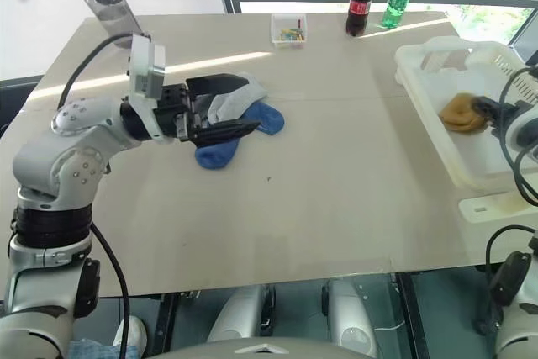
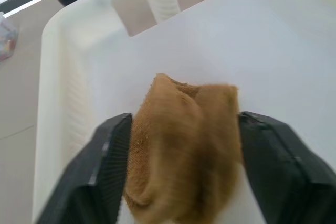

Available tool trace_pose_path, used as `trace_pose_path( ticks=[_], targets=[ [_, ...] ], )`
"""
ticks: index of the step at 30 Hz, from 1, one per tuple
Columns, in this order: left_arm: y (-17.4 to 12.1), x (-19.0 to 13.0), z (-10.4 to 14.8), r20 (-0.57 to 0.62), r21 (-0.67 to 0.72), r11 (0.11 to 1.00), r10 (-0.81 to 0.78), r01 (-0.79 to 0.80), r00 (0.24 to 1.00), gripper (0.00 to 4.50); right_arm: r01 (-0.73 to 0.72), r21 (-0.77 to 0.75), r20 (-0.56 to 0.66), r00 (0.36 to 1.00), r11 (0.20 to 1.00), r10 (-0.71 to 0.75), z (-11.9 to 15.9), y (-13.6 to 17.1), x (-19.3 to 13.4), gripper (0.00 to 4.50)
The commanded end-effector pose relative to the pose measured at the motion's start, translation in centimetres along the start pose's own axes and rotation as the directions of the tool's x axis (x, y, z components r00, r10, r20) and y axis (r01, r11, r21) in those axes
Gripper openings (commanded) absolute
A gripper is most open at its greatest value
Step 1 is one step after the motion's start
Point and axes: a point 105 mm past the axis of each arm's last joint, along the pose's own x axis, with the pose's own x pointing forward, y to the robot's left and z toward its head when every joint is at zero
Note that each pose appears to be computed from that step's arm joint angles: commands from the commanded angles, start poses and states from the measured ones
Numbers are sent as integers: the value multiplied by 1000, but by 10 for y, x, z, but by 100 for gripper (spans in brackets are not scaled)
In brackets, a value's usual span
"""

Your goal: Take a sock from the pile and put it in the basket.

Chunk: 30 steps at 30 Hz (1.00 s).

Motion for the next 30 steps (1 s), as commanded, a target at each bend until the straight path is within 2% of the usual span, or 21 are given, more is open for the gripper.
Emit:
trace_pose_path(
  ticks=[1, 4, 6, 7, 9, 13, 18, 20, 21, 24, 30],
  targets=[
    [-3, -3, 13, 22, 53, 999, -5, 4, 1000, 450, 17, -44, 79, 997, 999, -13, 23, -5, -12, 376],
    [-4, -5, 13, 19, 50, 999, -6, 5, 1000, 450, 10, -105, 97, 995, 994, 0, 26, -4, -16, 376],
    [-3, -8, 11, 3, 47, 999, 4, -4, 1000, 450, -118, -243, 141, 978, 963, 155, 32, 23, -24, 376],
    [-3, -10, 10, -4, 43, 999, 9, -9, 1000, 450, -220, -309, 127, 955, 926, 269, 28, 43, -30, 376],
    [-3, -13, 8, -16, 27, 999, 24, -23, 1000, 450, -346, -407, 52, 915, 845, 400, 12, 69, -40, 376],
    [-4, -29, -7, -54, -40, 993, 107, -109, 993, 450, -514, -487, -190, 851, 706, 489, -44, 89, -59, 376],
    [-17, -49, -16, -64, -104, 977, 179, -185, 982, 450, -634, -509, -241, 754, 582, 611, -72, 106, -88, 376],
    [-22, -61, -24, -90, -116, 965, 226, -235, 970, 450, -743, -455, -333, 653, 491, 680, -93, 115, -110, 376],
    [-24, -67, -28, -107, -117, 959, 246, -258, 963, 450, -767, -443, -352, 624, 463, 697, -98, 118, -116, 376],
    [-30, -82, -30, -124, -124, 940, 304, -319, 944, 450, -762, -449, -314, 623, 466, 716, -96, 115, -117, 376],
    [-50, -98, -34, -164, -122, 917, 358, -379, 919, 450, -789, -411, -325, 595, 457, 735, -102, 108, -116, 376]
  ],
)
